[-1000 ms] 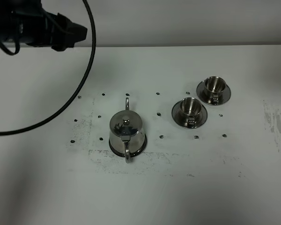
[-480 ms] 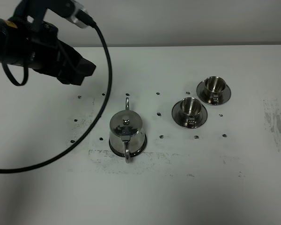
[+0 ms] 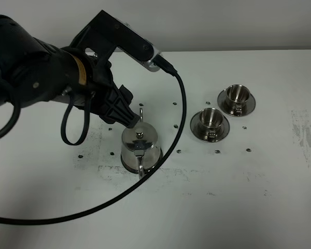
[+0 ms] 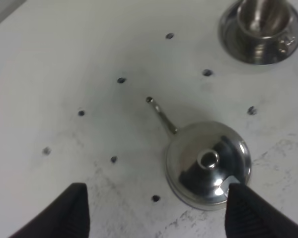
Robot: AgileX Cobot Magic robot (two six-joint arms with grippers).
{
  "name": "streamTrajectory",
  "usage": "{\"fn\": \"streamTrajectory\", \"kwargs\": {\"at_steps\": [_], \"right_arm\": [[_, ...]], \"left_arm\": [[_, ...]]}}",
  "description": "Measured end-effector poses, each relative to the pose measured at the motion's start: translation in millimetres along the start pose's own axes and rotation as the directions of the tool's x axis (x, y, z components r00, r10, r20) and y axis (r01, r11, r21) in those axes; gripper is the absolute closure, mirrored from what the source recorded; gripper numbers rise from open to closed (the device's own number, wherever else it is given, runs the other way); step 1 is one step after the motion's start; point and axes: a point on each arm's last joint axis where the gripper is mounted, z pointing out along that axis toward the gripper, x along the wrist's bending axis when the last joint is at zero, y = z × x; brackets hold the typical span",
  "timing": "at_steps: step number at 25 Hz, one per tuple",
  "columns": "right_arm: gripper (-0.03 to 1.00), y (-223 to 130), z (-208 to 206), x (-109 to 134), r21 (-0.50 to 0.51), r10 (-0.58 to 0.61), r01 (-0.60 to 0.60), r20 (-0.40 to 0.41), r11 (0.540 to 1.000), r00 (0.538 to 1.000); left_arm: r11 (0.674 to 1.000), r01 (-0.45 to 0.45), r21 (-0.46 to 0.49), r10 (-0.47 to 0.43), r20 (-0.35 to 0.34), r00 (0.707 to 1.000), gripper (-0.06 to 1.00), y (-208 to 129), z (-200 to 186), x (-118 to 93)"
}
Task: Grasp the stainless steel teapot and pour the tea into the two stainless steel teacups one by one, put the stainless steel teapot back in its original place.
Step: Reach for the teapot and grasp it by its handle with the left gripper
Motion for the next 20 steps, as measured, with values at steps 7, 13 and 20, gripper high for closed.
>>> {"fn": "streamTrajectory", "kwargs": {"at_steps": [7,13,20], "right_arm": [[0.5,-49,12,2,-0.051,0.036,-0.034,0.048,0.998,0.998],[0.5,-61,17,4,-0.093,0.04,-0.035,0.051,0.995,0.998],[0.5,-64,20,4,-0.08,0.066,-0.062,0.039,0.995,0.997]], "left_arm": [[0.997,0.033,0.076,-0.025,-0.098,0.995,0.39,-3,-10,-28],[0.992,0.056,0.11,-0.044,-0.109,0.993,0.39,-6,-13,-35],[0.997,0.052,0.059,-0.048,-0.074,0.996,0.39,-8,-6,-41]]}}
